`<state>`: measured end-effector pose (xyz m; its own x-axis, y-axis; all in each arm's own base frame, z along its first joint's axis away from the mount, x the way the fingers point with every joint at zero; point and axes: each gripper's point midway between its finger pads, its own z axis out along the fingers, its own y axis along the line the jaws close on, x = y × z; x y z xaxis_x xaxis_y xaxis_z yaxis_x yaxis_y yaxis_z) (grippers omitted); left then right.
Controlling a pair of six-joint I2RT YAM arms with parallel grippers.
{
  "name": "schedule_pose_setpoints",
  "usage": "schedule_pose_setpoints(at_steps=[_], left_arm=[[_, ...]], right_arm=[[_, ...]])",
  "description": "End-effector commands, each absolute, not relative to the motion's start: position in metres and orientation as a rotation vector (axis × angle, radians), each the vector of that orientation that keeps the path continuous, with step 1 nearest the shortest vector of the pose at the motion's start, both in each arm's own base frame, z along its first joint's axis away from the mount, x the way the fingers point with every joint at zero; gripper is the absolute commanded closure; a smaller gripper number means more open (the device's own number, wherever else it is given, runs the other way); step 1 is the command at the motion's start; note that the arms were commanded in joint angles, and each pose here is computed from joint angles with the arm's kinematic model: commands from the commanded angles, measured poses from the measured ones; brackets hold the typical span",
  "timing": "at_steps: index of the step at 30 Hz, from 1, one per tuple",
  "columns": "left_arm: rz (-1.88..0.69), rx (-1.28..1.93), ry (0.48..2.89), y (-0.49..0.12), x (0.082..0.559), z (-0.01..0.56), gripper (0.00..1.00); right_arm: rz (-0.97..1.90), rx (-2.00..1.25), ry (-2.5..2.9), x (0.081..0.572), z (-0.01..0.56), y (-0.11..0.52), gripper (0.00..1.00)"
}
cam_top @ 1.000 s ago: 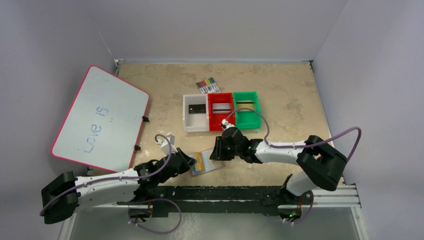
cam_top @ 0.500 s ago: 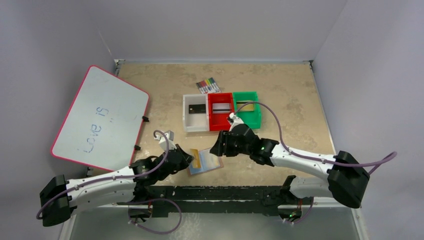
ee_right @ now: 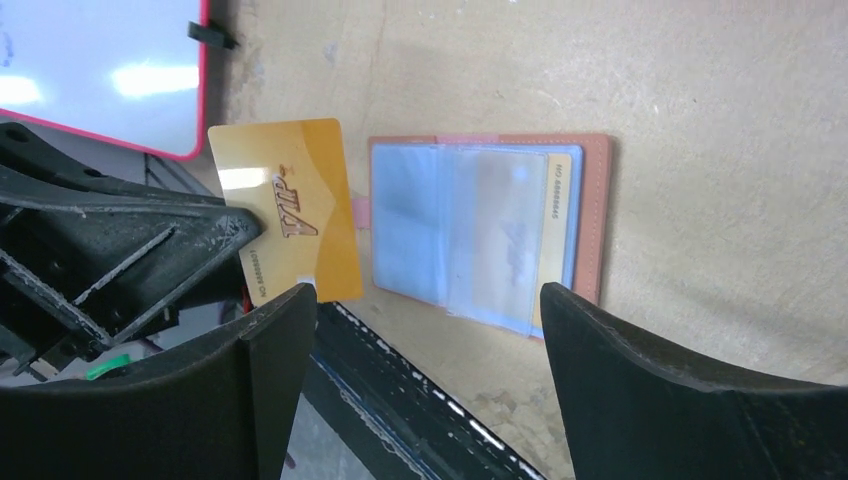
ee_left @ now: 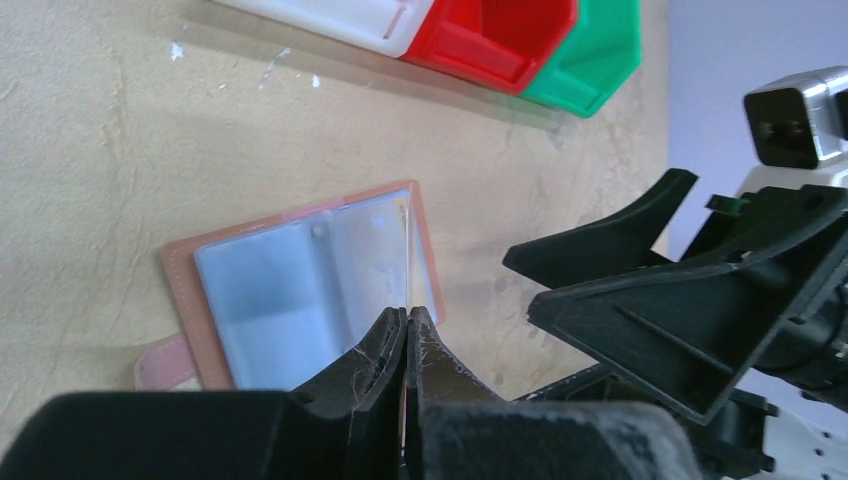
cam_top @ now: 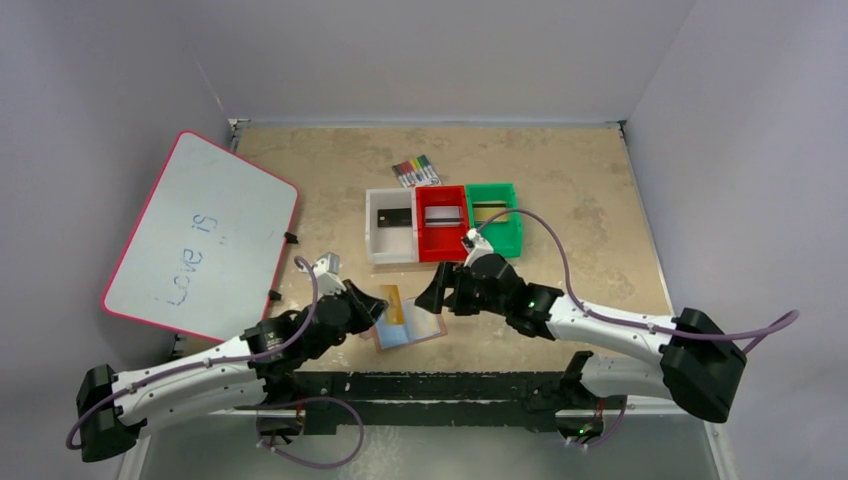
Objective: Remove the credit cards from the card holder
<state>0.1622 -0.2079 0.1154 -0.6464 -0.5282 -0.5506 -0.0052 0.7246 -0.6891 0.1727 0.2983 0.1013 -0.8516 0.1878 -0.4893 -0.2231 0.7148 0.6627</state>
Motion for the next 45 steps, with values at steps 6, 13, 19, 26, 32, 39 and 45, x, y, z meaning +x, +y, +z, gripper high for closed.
schedule_pose_setpoints(at_steps=[6, 13, 19, 26, 32, 39, 45], left_arm=[[-1.097, -0.374, 1.963, -0.227, 0.166, 0.165, 1.00], [-1.216, -0.290, 1.902, -0.241, 0.160, 0.189, 1.00], [-1.304, -0.232, 1.874, -0.253, 0.153, 0.199, 1.00], [-1.357, -0.239, 1.844, -0.256, 0.151, 0.206, 1.00], [-1.377, -0.240, 1.831, -0.256, 0.149, 0.208, 1.00], [-1.415, -0.241, 1.813, -0.259, 0.148, 0.210, 1.00], [-1.420, -0.246, 1.813, -0.259, 0.147, 0.209, 1.00]], right_arm=[[1.237, -0.063, 2.144, 0.176, 0.152, 0.313, 0.16], [1.420, -0.096, 2.055, 0.178, 0.173, 0.310, 0.22], [1.617, -0.261, 1.924, 0.170, 0.198, 0.317, 0.32], [1.731, -0.344, 1.830, 0.159, 0.216, 0.324, 0.49], [1.766, -0.354, 1.818, 0.155, 0.217, 0.324, 0.59], [1.829, -0.396, 1.798, 0.146, 0.219, 0.326, 0.67], [1.858, -0.389, 1.784, 0.145, 0.220, 0.326, 0.80]])
